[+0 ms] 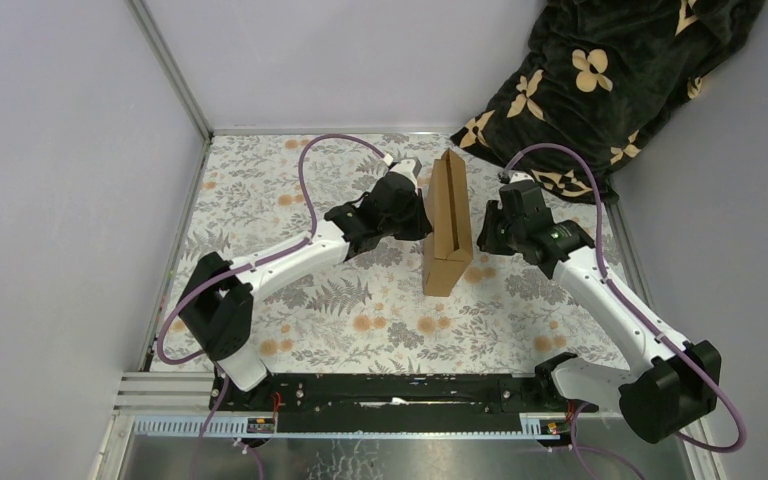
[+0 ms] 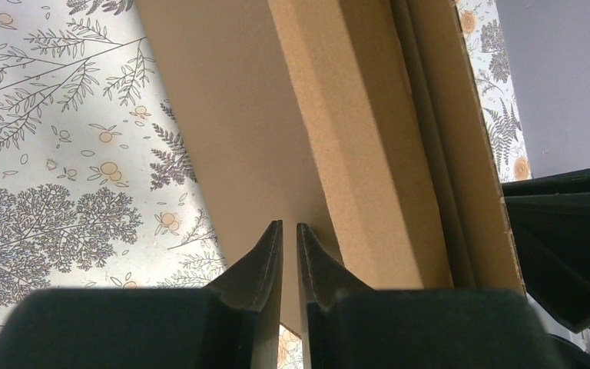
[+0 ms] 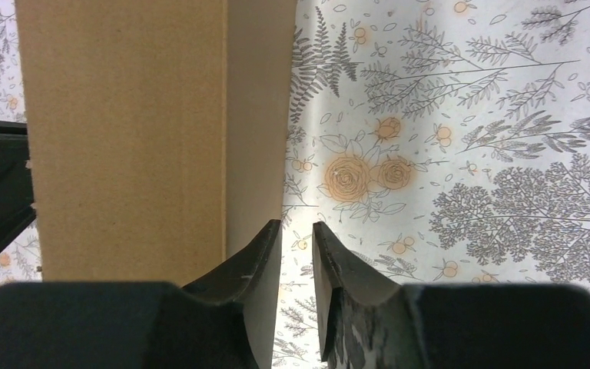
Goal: Fold the paper box
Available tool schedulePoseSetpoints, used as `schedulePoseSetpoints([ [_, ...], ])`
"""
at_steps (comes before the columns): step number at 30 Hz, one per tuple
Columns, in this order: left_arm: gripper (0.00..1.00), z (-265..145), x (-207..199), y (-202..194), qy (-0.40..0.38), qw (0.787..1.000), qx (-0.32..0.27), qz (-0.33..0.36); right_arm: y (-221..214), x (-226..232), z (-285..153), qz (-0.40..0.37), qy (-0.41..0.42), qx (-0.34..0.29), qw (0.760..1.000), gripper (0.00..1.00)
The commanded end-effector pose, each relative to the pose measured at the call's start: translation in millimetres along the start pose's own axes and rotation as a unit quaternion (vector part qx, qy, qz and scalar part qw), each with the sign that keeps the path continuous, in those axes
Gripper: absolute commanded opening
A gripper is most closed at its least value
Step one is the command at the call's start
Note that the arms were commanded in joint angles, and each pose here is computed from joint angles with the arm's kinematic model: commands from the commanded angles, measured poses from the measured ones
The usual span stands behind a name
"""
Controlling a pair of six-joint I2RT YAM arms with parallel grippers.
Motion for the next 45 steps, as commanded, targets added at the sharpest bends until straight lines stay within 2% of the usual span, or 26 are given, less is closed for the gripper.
schedulePoseSetpoints([
  [1,0.17,-4.9,-14.4,10.8,-0.03,0.999,-0.03,-0.004,1.3,10.3,-3.9,0.001,0.03,0.007,1.0,0.28],
  [16,0.16,-7.1,-14.8,5.6,-0.035,0.999,-0.027,-0.005,1.8,41.0,-6.0,-0.022,0.055,0.015,0.998,0.26],
  [45,0.16,4.3,-46.3,-14.0,-0.084,0.996,0.002,0.003,8.4,53.1,13.0,-0.026,0.043,0.023,0.998,0.26],
])
Point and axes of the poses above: each gripper's point midway between its finger pads, its own z axis out along the fingers, its own x axis along the line the jaws close on, y = z × x, the point moved 10 cm from there along -z, back along the fingers, and after that the axes turned 1 degree about -z, right-handed, at the moved point
